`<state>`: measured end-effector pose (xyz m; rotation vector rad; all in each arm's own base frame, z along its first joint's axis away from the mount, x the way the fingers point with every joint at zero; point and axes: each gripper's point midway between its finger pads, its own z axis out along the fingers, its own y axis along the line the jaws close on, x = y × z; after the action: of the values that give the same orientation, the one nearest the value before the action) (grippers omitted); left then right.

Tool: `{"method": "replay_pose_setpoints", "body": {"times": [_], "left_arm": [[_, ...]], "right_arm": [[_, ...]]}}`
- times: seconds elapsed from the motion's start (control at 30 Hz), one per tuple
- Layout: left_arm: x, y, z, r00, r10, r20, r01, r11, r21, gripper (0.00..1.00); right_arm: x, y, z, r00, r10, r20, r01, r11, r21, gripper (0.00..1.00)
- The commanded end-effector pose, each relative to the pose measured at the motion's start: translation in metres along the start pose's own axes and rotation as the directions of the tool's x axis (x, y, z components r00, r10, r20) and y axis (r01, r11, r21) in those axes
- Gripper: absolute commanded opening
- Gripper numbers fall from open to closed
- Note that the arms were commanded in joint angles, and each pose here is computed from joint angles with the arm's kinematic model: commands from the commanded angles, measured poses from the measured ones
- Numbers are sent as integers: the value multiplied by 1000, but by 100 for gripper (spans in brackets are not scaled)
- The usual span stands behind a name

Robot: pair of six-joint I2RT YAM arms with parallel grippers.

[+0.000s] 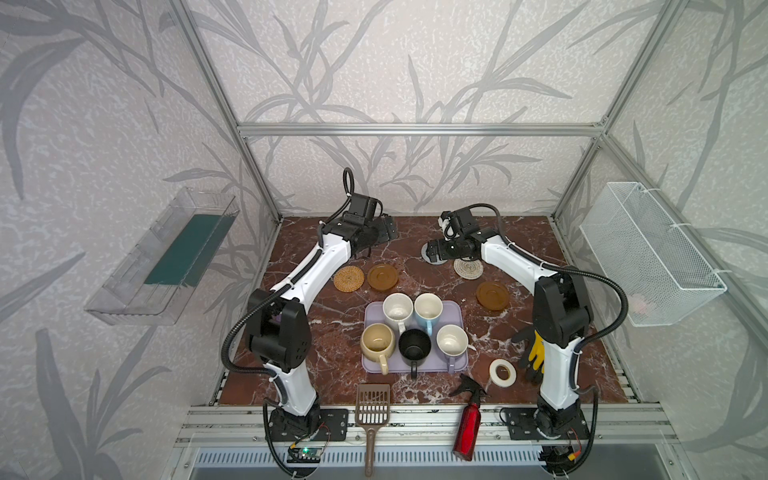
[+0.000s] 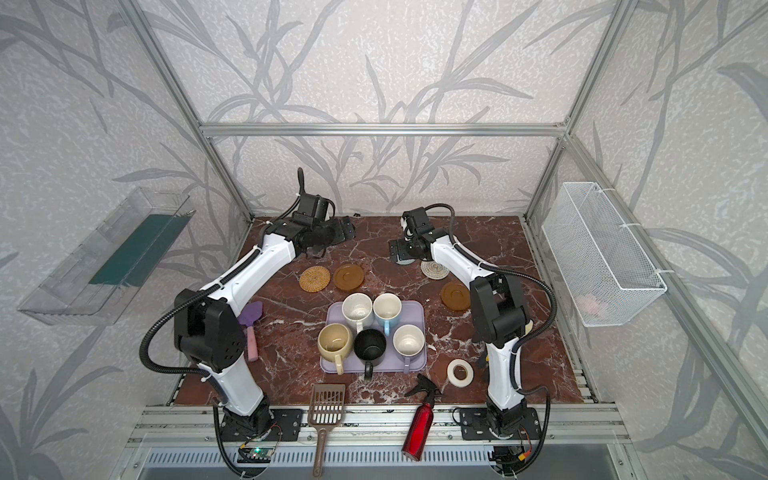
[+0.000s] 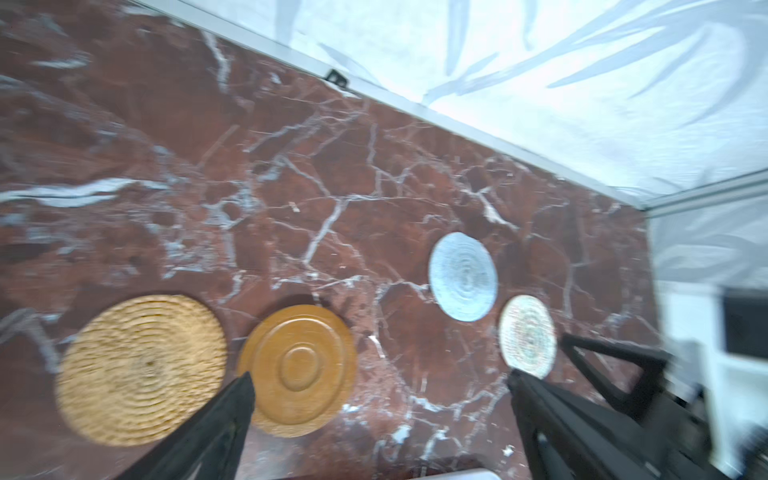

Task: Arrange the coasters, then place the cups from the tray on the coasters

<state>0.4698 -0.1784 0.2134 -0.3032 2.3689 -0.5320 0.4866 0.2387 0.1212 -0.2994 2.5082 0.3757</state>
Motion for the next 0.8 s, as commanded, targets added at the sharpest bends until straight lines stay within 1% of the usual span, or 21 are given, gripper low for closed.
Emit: {"method": "replay_pose_setpoints", "body": {"times": [0.0,0.13,0.27,0.37,0.5,0.63,0.77], "left_arm": [[10,-17,4,1000,-8,-4,8,992,127,99],[13,-15,6,1000,10,4,-11,990,144,99],[18,-28,14,1000,16,-26,-10,976,218,99],[17,-35,19,1000,-3,-19,8,966,260,99],[16,-39,26,999,-19,-33,27,961,276,99],[20,-39,32,999,-8,-46,21,959,281,99],[19,-37,39,998,-43,-45,53,961,270,99]], "right_arm": [[-1,-12,7,999,-23,-37,24,999,35,100],[-1,-19,22,998,-23,-56,26,998,50,96],[-1,-28,41,996,-14,-87,20,998,61,93],[-2,-32,52,994,-14,-106,21,997,68,91],[-4,-38,68,992,6,-126,3,998,66,88],[-2,-42,82,988,0,-153,12,997,79,85],[0,-48,93,983,-10,-181,28,995,101,84]]}}
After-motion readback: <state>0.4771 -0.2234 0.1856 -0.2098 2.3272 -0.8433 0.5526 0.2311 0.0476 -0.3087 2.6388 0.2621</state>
